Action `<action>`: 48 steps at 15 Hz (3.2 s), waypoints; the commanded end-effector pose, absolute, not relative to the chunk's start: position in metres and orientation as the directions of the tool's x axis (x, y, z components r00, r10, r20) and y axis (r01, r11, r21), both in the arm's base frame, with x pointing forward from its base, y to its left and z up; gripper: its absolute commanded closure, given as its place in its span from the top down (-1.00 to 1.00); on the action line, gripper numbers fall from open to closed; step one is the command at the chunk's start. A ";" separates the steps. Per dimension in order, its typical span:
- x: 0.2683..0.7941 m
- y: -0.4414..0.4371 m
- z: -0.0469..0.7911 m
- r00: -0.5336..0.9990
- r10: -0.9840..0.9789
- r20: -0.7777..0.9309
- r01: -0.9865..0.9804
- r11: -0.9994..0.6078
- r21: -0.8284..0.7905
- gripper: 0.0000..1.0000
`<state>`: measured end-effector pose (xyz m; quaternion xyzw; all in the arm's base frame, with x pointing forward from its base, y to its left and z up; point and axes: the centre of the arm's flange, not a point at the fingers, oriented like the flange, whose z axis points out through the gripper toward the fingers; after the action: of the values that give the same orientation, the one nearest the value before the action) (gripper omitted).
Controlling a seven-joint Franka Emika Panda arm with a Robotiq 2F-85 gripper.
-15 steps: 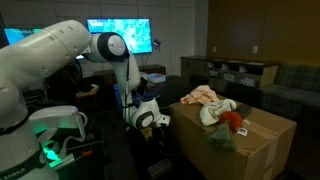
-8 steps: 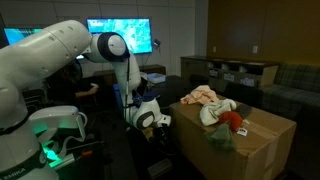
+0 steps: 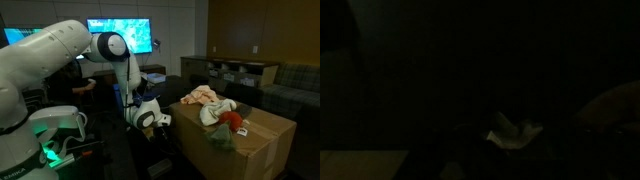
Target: Pick up all the objects that are on the box and put them on the table, then pick up the objects that are on the table and put them on the box
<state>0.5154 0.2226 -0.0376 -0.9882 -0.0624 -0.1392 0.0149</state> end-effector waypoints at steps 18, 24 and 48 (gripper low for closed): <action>0.465 0.145 0.159 0.955 0.190 0.226 0.190 -0.982 0.023 -0.97; 0.472 0.134 0.236 0.948 0.176 0.264 0.169 -0.984 0.048 -0.97; 0.624 0.088 0.253 0.915 0.260 0.308 0.250 -0.966 0.072 -0.97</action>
<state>0.5989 0.0891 0.2546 -0.9789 -0.1293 -0.1575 -0.0141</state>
